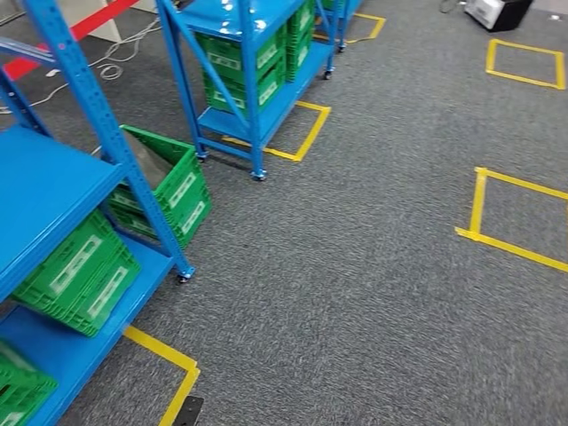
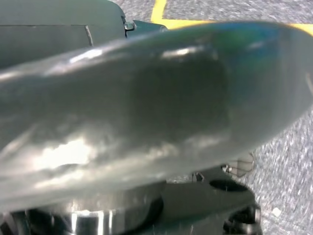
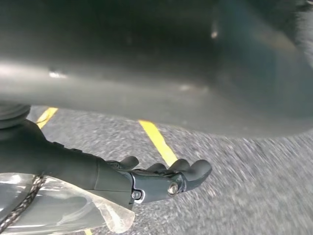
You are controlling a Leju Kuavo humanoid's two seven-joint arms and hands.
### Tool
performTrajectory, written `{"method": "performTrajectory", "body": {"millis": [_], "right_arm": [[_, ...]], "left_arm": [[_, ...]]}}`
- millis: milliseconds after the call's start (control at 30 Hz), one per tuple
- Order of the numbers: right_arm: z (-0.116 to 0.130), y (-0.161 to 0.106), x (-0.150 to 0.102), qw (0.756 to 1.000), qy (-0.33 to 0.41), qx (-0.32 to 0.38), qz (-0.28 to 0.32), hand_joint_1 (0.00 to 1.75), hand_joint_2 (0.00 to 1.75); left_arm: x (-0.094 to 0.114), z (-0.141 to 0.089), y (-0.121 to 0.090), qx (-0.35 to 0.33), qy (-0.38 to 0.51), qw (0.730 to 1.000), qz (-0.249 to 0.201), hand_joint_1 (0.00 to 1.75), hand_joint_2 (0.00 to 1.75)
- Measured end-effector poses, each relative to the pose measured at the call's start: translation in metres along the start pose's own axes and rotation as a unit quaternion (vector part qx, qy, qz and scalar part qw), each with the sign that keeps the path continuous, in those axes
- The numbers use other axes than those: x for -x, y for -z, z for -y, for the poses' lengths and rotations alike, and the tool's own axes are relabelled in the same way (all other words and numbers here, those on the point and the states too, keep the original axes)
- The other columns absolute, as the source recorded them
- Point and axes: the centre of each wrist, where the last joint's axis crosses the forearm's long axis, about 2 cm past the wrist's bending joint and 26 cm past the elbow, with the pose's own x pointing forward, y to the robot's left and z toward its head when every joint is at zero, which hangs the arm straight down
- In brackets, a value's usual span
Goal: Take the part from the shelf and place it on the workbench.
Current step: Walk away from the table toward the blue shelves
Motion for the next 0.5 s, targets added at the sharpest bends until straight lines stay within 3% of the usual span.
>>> {"method": "performTrajectory", "body": {"millis": [233,367,500], "right_arm": [[-0.005,-0.001,-0.006,0.997,-0.061,-0.017,0.032,0.0,0.0],[-0.005,-0.001,-0.008,0.998,-0.045,-0.02,0.037,0.0,0.0],[-0.005,-0.001,-0.006,0.997,-0.064,-0.039,0.026,0.0,0.0]], "left_arm": [[0.005,-0.007,0.001,-0.021,-0.051,0.998,-0.031,0.0,0.0],[0.009,-0.014,0.003,-0.043,-0.039,0.997,-0.053,0.0,1.75],[0.008,-0.023,0.007,-0.068,-0.035,0.995,-0.066,0.0,1.75]]}}
